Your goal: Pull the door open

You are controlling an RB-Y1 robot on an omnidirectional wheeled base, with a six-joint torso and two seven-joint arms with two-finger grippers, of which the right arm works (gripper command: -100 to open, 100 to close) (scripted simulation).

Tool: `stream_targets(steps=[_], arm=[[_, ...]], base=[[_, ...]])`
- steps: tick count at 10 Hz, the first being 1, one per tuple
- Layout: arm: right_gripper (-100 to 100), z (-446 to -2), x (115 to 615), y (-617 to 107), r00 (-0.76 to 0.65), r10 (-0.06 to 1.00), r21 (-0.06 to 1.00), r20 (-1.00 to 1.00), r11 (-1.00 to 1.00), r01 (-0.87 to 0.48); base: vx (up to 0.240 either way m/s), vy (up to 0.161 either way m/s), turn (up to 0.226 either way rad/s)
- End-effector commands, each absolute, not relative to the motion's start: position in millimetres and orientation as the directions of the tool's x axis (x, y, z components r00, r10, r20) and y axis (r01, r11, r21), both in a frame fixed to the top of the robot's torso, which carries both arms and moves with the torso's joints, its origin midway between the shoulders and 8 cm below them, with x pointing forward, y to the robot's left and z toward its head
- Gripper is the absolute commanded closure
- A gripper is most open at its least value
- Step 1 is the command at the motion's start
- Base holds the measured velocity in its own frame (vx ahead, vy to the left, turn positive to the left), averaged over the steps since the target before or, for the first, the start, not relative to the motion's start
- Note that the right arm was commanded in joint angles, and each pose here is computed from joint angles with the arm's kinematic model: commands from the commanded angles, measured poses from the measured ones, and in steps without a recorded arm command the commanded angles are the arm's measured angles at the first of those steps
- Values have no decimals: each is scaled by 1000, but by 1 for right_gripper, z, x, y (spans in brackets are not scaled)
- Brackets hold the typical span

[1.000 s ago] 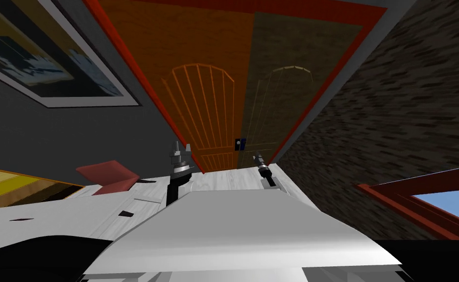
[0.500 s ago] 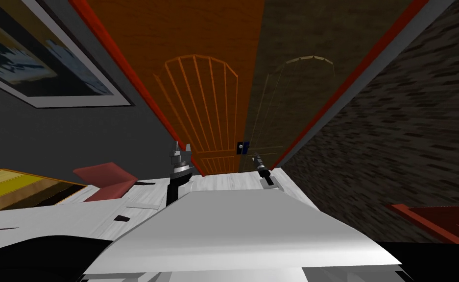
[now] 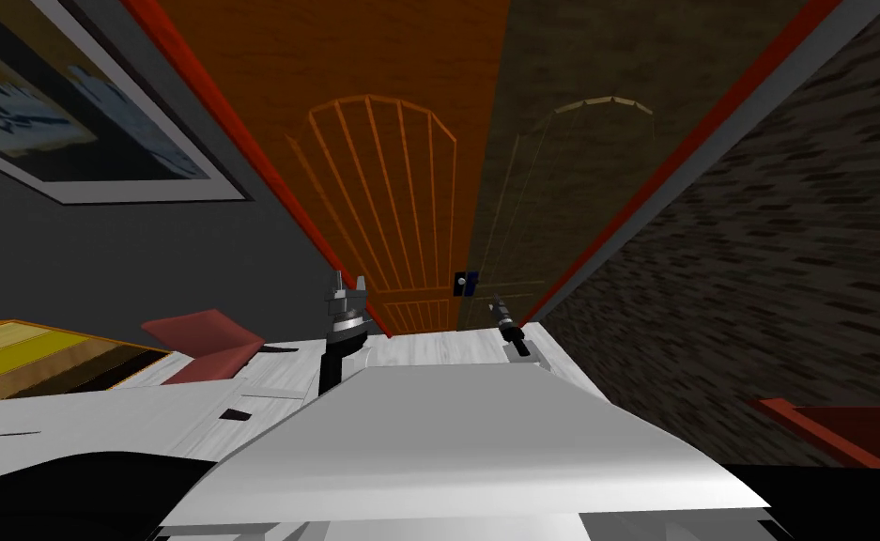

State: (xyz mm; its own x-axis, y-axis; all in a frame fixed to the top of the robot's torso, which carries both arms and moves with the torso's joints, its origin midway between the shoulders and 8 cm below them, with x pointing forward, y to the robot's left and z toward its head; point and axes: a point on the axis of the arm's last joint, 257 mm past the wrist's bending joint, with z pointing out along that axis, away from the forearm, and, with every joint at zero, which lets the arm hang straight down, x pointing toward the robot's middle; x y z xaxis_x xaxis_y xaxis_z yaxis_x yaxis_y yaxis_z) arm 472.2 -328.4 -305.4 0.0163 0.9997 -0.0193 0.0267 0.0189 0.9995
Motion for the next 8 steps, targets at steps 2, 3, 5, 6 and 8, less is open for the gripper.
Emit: stream_targets(steps=[2, 3, 5, 6, 8], arm=[[-100, -314, 462, -364, 73, 997, 998, -36, 32, 52], [-100, -317, 459, -381, 100, 994, 997, -42, 36, 62], [-100, -321, 453, -406, 142, 989, 996, -51, 41, 76], [-100, -321, 452, -411, 150, 987, 996, -52, 41, 78], [-100, -322, 449, -435, 193, 980, 996, -56, 40, 84]], base=[[-64, -39, 31], [-41, -19, 52], [-19, -15, 61], [7, -16, 46], [46, -21, 119]])
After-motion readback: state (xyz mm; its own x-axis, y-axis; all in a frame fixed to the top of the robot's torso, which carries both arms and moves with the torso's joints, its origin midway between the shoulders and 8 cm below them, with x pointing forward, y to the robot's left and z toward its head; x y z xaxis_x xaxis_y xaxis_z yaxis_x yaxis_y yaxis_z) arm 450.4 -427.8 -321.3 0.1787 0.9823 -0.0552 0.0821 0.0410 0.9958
